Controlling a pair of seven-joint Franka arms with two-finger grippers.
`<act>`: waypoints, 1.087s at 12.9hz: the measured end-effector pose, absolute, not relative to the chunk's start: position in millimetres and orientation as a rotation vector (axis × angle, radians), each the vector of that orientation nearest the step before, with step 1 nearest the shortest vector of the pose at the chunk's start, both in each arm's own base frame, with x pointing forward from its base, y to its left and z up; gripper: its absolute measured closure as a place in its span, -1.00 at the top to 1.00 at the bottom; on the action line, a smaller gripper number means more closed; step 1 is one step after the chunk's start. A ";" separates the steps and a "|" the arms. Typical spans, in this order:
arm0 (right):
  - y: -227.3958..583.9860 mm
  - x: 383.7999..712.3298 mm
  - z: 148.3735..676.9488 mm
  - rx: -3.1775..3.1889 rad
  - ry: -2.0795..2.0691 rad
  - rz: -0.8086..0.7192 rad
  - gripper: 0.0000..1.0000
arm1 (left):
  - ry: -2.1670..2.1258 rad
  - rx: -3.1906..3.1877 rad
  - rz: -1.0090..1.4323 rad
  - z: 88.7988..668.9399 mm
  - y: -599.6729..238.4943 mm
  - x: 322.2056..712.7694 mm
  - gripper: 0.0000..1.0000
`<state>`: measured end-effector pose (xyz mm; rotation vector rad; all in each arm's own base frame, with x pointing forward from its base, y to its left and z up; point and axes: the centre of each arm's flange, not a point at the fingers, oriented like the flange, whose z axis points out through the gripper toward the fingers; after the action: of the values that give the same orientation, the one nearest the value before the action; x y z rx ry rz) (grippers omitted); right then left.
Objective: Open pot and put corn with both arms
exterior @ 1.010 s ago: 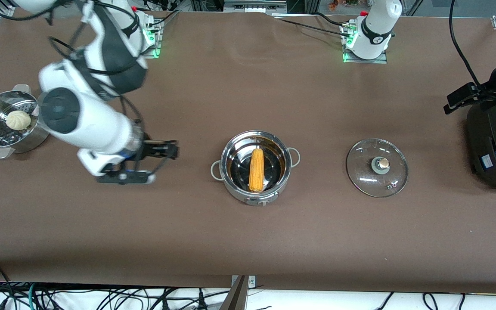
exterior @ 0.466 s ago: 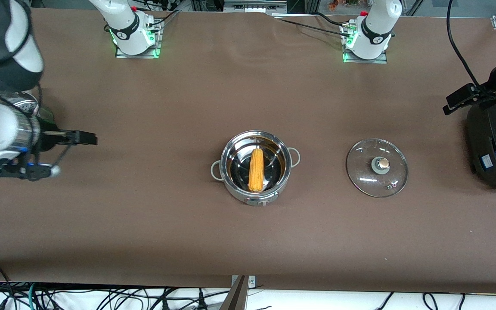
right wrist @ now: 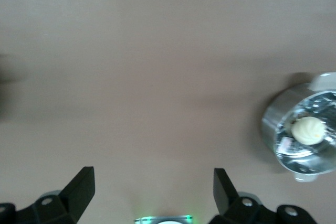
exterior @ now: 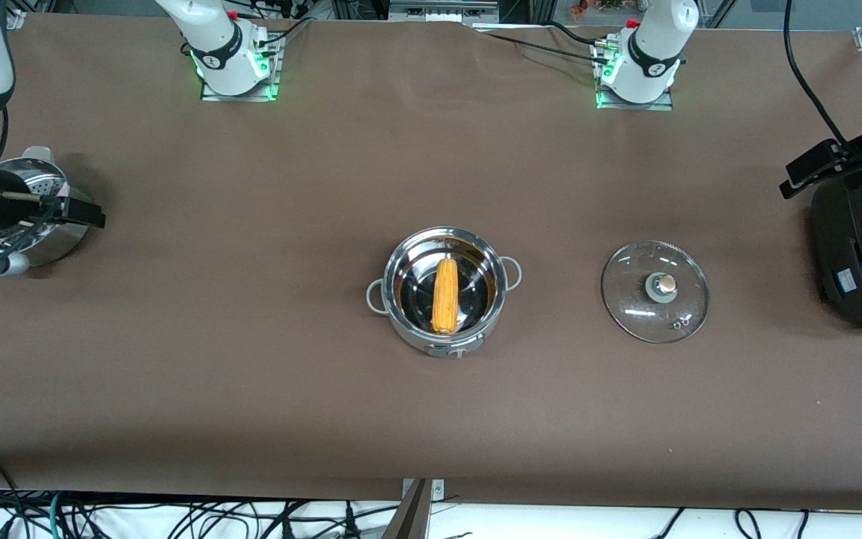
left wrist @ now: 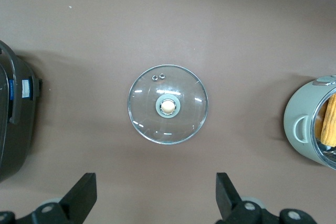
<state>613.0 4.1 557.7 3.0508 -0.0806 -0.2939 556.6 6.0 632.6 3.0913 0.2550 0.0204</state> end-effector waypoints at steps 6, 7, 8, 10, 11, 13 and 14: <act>-13.7 572.1 592.1 2.965 -0.134 -0.222 1.00 | 0.266 3.153 0.008 627.2 12.9 558.9 1.00; -12.9 565.4 590.8 2.973 -0.137 -0.230 1.00 | 0.266 3.154 0.006 626.5 13.0 559.2 1.00; -10.0 560.2 586.5 3.002 -0.141 -0.235 1.00 | 0.266 3.154 0.005 626.0 12.9 559.5 1.00; -12.8 554.3 577.9 3.058 -0.150 -0.234 1.00 | 0.266 3.154 0.004 625.7 13.0 559.6 1.00; -15.5 553.9 575.1 3.077 -0.109 -0.223 1.00 | 0.266 3.154 0.003 625.6 13.0 559.6 1.00; -25.0 555.6 570.7 3.126 -0.027 -0.203 1.00 | 0.266 3.155 0.000 625.4 12.9 559.4 1.00; -32.0 556.3 568.1 3.138 -0.013 -0.203 1.00 | 0.266 3.155 0.000 625.4 12.8 559.4 1.00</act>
<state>556.3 -32.0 568.1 3.1380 -0.0135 -0.2029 559.4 12.8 625.4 3.1547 0.2658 0.0001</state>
